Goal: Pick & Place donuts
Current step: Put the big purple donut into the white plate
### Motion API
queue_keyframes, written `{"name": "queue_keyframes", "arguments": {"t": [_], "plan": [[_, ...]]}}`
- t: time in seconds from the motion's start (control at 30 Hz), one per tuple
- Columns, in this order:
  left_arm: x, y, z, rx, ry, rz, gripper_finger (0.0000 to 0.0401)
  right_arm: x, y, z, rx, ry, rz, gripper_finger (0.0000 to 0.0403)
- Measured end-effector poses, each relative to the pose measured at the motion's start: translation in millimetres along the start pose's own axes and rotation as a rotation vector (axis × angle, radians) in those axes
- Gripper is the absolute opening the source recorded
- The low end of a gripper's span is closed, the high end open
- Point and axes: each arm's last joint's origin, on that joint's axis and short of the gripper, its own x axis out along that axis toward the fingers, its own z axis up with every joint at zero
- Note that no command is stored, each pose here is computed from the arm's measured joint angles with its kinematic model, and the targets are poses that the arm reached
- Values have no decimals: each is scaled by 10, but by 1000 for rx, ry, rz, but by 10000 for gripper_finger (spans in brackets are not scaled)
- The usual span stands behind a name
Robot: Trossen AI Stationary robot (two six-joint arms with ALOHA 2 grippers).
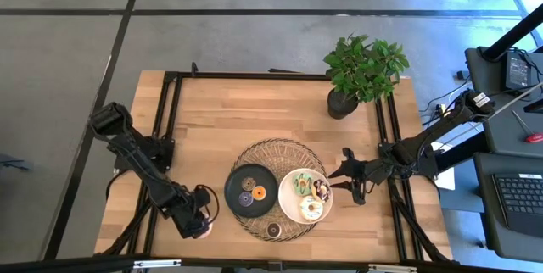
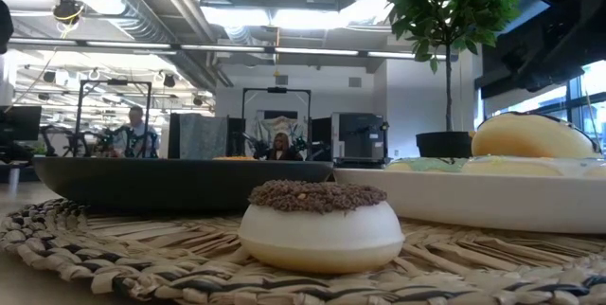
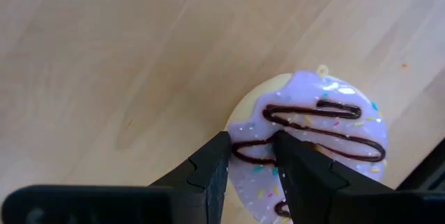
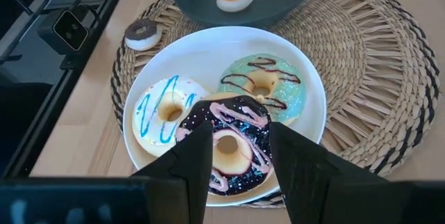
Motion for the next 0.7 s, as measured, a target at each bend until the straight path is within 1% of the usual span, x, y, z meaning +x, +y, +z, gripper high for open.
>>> {"name": "queue_keyframes", "arguments": {"t": [0.43,0.53,0.7], "plan": [[2,-20,2,-1,1,-20,108,0,-4,-9,-4,9,-4,146],[2,-21,-4,-1,24,-21,97,0,-4,-9,-5,10,-4,145],[2,-26,-10,63,49,-29,60,0,-4,-10,-7,10,-5,146]]}}
